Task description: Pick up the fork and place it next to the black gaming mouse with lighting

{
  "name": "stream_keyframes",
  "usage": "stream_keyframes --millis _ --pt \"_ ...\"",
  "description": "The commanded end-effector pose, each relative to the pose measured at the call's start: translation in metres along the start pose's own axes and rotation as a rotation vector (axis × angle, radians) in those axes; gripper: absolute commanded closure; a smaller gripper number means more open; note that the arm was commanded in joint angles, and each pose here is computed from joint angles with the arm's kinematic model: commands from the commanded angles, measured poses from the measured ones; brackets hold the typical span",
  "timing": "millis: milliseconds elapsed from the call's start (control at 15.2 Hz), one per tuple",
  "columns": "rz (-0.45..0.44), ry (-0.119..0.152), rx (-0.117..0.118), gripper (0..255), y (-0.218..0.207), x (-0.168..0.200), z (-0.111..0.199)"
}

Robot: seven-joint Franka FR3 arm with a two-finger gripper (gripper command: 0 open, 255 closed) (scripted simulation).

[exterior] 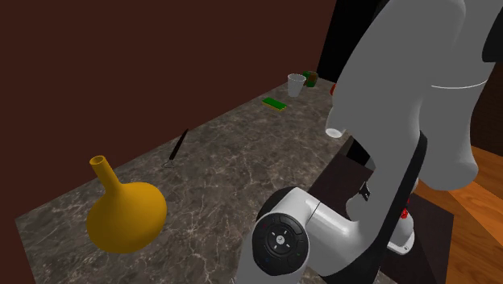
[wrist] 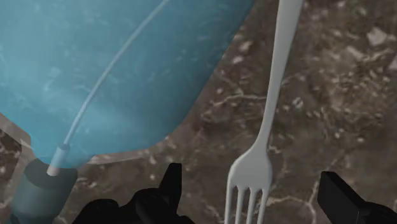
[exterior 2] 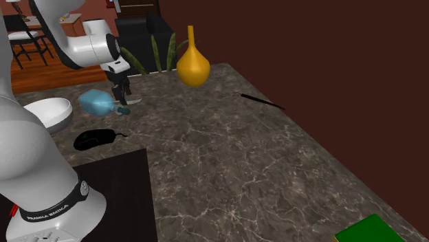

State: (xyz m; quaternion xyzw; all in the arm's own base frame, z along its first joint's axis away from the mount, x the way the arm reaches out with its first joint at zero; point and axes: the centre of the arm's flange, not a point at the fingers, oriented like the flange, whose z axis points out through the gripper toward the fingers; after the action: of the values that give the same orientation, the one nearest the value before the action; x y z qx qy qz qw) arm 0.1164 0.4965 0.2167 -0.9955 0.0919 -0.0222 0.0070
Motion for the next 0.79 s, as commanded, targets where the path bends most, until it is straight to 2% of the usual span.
stream_keyframes --millis 0,264,726 --pt "0.000 0.000 0.000 0 0.000 0.000 0.000" --pt "0.000 0.000 0.000 0 0.000 0.000 -0.050" --pt "0.000 0.000 0.000 0 0.000 0.000 -0.050"
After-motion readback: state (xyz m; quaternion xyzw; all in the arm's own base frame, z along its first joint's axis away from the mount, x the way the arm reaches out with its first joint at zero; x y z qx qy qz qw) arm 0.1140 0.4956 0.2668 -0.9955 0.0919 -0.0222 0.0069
